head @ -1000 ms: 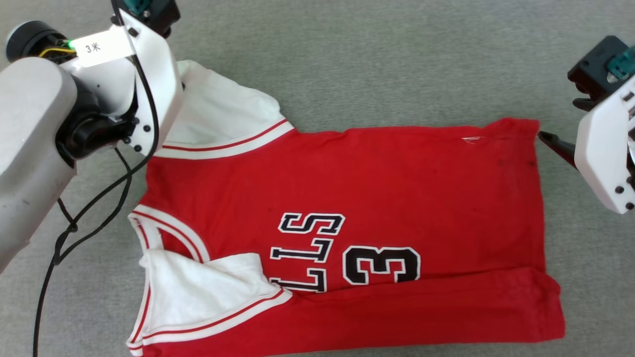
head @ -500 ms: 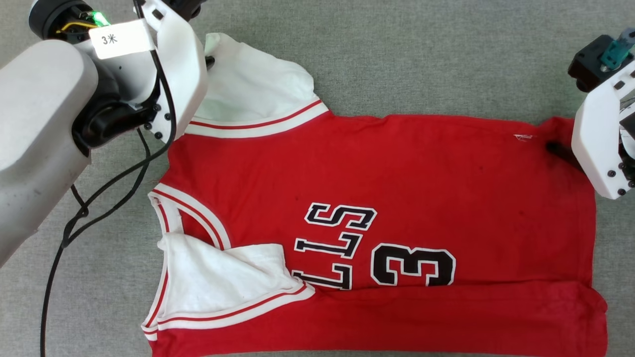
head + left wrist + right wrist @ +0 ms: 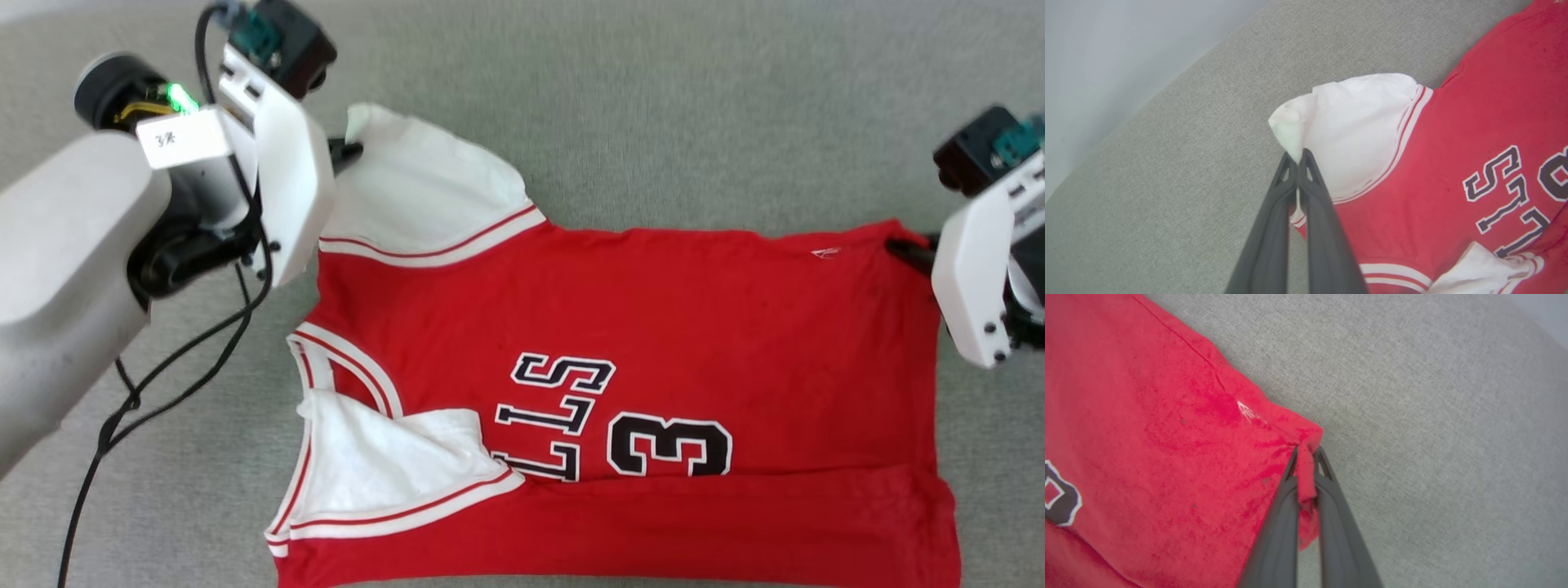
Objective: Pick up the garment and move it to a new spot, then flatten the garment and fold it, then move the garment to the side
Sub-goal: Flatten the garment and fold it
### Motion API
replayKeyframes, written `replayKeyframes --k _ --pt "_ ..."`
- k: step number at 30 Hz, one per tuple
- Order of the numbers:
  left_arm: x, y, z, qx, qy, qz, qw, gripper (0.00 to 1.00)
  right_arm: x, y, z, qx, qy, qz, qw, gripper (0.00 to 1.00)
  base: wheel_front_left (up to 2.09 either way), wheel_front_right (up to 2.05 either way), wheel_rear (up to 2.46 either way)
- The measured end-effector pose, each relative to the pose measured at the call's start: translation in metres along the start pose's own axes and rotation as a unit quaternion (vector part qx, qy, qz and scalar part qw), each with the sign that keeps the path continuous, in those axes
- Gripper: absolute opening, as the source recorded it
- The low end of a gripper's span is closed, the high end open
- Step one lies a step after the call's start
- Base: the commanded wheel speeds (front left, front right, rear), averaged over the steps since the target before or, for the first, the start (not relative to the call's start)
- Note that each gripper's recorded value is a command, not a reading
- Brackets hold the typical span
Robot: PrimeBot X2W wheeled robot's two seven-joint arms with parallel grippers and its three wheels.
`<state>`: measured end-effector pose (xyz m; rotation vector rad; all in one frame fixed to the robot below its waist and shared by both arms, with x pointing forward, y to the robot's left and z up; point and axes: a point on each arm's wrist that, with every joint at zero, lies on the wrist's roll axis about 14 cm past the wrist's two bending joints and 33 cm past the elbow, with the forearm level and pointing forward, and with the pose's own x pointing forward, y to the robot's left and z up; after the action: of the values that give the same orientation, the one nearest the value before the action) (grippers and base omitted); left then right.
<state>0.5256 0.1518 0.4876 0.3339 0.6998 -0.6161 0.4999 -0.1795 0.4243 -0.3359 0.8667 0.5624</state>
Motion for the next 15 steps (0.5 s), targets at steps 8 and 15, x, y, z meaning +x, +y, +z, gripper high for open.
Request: replayKeyframes --k 8,15 --pt "-0.047 -0.024 -0.018 -0.008 -0.028 -0.004 1.000 0.00 -0.043 0.014 -0.011 0.007 -0.050 -0.003 0.999 0.00 0.00 0.00 0.00" --pt "-0.074 -0.052 -0.064 -0.038 -0.013 -0.008 0.999 0.00 -0.066 0.036 -0.034 0.014 -0.069 0.008 0.998 0.00 0.00 0.00 0.00"
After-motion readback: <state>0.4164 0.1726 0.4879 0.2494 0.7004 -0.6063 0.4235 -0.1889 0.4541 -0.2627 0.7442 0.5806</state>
